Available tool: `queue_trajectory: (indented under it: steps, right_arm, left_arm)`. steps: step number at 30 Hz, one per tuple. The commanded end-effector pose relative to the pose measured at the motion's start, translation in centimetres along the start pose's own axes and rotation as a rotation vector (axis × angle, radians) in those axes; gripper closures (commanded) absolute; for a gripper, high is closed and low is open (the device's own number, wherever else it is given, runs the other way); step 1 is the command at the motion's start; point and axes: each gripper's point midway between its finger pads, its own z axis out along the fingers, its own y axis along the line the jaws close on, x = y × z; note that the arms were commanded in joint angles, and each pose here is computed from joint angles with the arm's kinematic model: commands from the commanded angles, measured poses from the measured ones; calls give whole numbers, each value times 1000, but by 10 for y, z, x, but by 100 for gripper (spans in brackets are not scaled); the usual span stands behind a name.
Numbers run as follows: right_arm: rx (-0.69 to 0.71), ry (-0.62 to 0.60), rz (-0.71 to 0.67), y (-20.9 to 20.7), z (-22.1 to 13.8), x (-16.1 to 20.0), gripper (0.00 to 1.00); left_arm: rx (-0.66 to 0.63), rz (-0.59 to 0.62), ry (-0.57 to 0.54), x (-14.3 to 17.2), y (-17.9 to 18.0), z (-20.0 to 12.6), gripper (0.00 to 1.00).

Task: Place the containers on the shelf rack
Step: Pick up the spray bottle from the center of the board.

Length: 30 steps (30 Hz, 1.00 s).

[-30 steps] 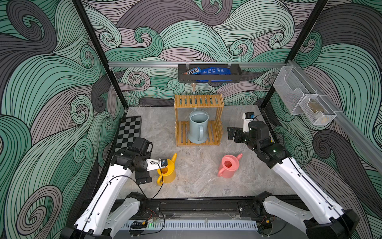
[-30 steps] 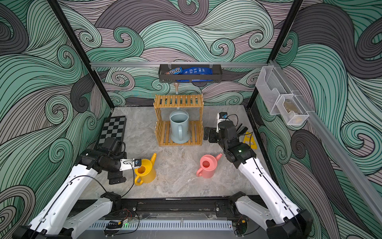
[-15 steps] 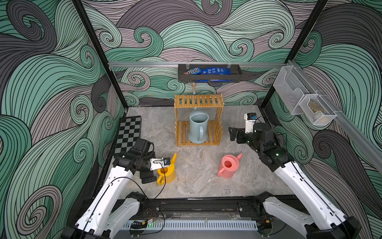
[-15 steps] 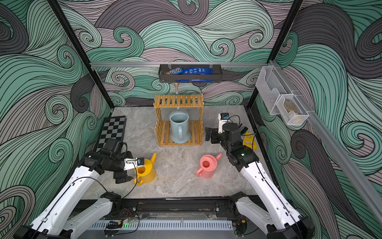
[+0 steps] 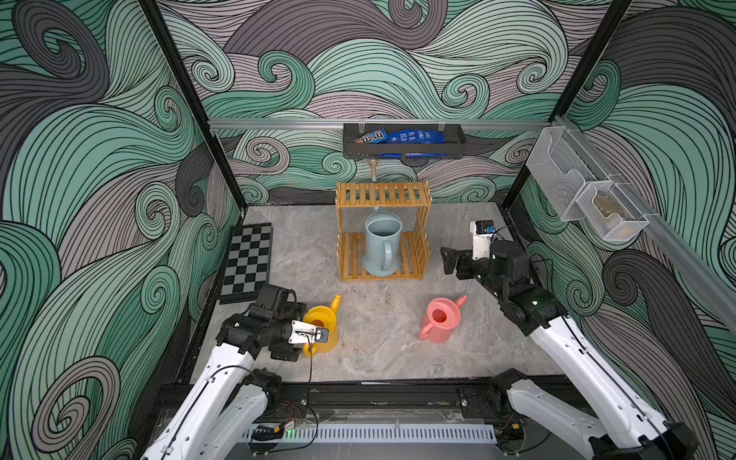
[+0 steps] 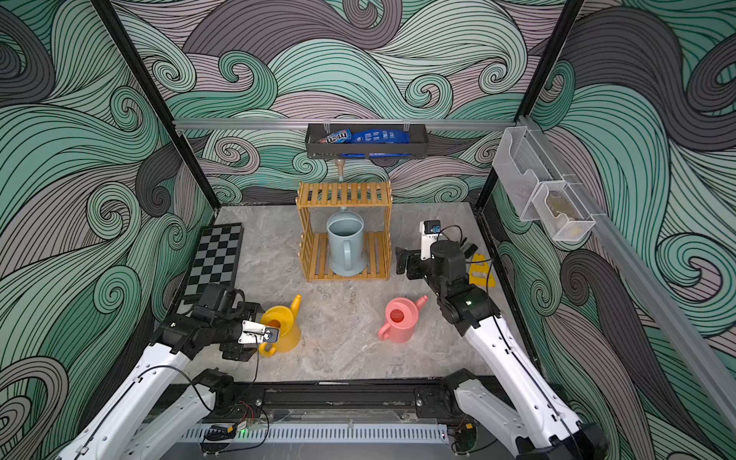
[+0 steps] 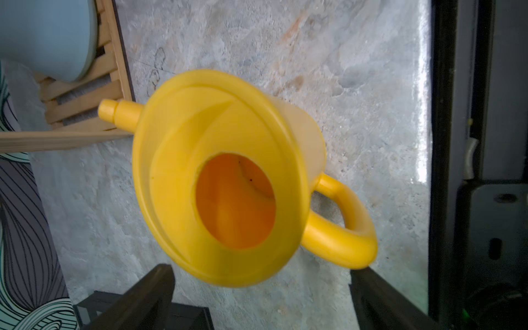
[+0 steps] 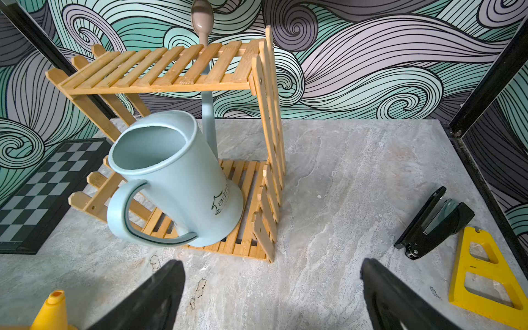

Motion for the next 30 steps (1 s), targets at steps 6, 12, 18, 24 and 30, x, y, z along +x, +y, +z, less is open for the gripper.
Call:
queue_trajectory:
  steps: [6,12,18,24,30]
  right_arm:
    - [-35,-42,11,4,-4,-7,1]
    - [-123,-68,-10,19,-9,-9,1]
    - [-210,-173,-19,29,-24,-11,1]
    - [-195,-157,-57,27,-14,0,1]
    - [-166,-155,-43,22,-9,4,1]
  left_arm:
    - [-73,175,-320,-59,4,-21,1]
    - [-108,303,-402,-75,3,-14,1]
    - [-93,414,-294,-60,-10,-22,1]
    - [-61,560,-111,-28,-25,-30,1]
    - [-297,697,-89,-30,7,8,1]
